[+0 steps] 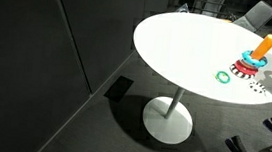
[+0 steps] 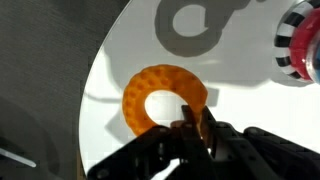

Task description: Pick up the orange ring and put it on the ring holder

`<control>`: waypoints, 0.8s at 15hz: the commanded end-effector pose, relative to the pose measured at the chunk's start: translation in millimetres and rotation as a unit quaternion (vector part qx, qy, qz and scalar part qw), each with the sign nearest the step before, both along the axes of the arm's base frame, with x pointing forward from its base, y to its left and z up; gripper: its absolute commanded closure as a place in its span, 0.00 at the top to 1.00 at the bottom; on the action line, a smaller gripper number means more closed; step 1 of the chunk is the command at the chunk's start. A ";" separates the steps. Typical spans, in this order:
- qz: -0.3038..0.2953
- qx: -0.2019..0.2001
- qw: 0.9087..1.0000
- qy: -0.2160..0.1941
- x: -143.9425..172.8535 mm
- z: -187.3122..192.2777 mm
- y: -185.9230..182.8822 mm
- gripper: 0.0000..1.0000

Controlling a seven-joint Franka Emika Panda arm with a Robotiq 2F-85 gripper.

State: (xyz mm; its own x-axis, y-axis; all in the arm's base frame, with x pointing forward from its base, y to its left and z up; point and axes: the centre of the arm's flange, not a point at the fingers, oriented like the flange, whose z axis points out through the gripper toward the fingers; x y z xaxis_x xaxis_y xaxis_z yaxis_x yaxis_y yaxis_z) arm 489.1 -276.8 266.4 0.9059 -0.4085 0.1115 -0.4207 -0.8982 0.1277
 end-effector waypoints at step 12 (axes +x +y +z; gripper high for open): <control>0.071 -0.012 0.997 -0.022 -8.7 138.8 107.0 0.05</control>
